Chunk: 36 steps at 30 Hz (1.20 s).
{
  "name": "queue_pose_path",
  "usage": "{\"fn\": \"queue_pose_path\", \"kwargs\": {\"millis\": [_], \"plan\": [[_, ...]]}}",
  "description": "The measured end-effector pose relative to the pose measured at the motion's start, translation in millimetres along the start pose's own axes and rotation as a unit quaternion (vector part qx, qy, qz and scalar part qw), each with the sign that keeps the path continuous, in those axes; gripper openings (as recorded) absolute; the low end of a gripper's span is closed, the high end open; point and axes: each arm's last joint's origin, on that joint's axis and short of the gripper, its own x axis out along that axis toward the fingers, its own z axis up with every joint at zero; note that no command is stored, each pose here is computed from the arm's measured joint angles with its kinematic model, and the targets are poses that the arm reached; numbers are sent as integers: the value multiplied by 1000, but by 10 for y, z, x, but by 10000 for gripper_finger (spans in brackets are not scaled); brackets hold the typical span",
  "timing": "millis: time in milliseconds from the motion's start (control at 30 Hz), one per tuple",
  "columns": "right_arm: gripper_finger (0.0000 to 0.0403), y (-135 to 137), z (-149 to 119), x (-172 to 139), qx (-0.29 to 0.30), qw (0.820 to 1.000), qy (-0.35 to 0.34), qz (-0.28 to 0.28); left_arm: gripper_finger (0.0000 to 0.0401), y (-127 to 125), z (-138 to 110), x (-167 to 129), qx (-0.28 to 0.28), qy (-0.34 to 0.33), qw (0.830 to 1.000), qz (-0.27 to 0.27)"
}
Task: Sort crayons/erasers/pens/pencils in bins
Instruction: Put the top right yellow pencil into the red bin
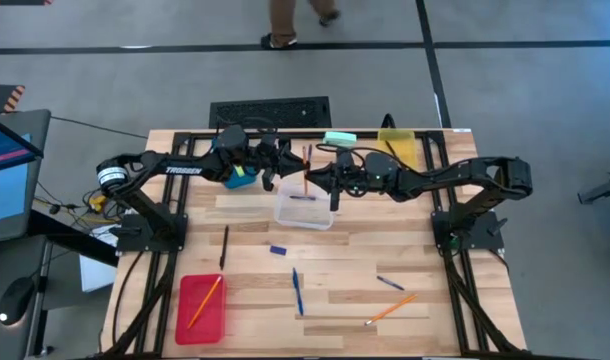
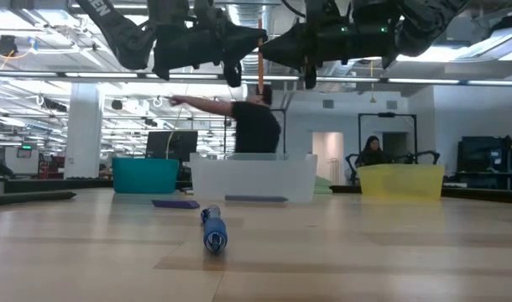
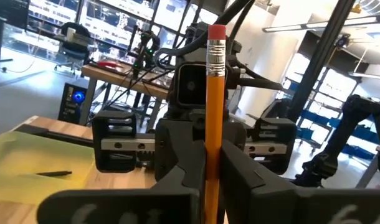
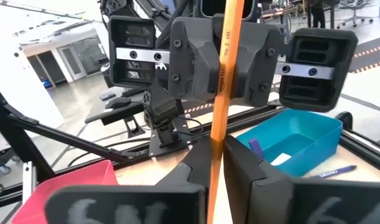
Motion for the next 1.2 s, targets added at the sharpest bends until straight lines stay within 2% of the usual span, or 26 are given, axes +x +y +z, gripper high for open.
{"fn": "queue_pose_path", "kwargs": {"millis": [233, 333, 433, 500, 600, 733, 800, 900, 1067, 1200], "plan": [[140, -39, -94, -8, -10, 998, 45, -35, 9, -34, 61, -38, -6, 14, 1000, 20], [180, -53, -127, -34, -29, 996, 76, -44, 9, -107, 122, -91, 0, 30, 998, 47], [195, -60, -157, -86, -47, 990, 115, -62, 9, -233, 182, -157, -4, 66, 994, 82], [182, -65, -230, -125, -58, 982, 151, -95, 9, -361, 240, -185, -10, 106, 988, 112], [131, -59, -358, -183, -87, 970, 179, -138, 9, -620, 296, -213, -24, 185, 968, 170], [39, -66, -414, -216, -102, 969, 175, -141, 9, -1028, 292, -200, -44, 255, 935, 241], [11, -72, -435, -232, -100, 971, 169, -140, 9, -1238, 230, -189, -69, 271, 922, 269], [16, -73, -423, -232, -110, 972, 155, -137, 9, -1541, 107, -200, -108, 284, 901, 310], [10, -30, -379, -212, -133, 976, 131, -115, 9, -2049, -164, -336, -177, 315, 853, 377], [6, 2, -373, -205, -144, 977, 128, -93, 9, -2433, -322, -441, -220, 317, 839, 382]]}}
